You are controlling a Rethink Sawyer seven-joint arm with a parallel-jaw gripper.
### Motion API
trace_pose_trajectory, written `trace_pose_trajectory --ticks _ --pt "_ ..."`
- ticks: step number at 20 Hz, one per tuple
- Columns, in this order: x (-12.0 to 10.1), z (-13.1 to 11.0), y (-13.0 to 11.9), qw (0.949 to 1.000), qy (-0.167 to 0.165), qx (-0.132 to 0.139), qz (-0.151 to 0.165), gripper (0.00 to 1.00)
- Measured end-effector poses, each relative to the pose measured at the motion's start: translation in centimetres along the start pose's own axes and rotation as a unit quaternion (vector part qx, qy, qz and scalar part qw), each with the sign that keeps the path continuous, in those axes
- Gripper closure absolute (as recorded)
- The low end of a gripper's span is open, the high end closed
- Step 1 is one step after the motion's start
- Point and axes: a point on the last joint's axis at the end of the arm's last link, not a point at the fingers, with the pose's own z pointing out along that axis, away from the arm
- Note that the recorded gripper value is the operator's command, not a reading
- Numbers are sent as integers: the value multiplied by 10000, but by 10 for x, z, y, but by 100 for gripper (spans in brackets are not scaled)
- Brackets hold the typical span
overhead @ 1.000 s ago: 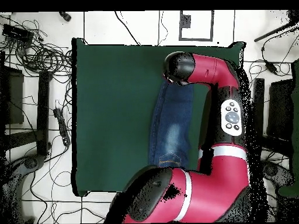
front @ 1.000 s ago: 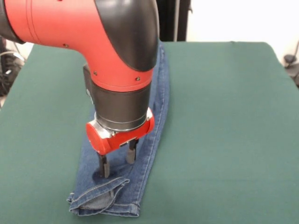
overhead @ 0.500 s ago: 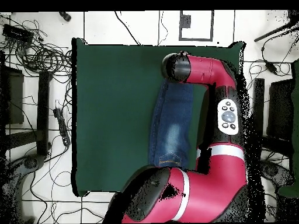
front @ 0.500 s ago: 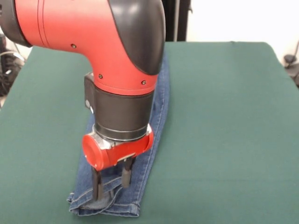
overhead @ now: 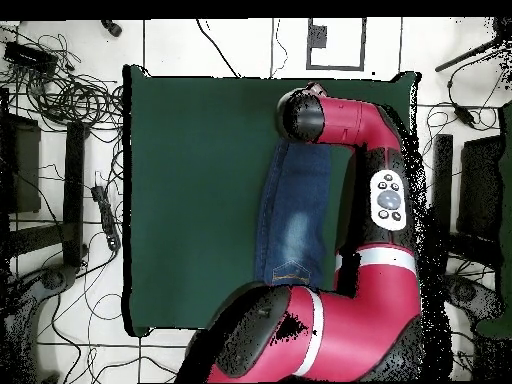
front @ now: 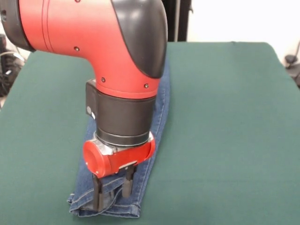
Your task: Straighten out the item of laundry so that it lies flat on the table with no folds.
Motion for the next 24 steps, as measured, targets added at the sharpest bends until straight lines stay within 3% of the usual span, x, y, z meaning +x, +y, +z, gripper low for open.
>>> trace_pose_trajectory --ticks 3,5,11,24 --pt "2 3 11 9995 226 -237 -24 0" --pt "6 6 26 9970 551 -536 -86 0" --pt "12 16 71 9834 1321 -1214 -284 0" --pt "6 23 75 9846 1274 -1155 -329 0"
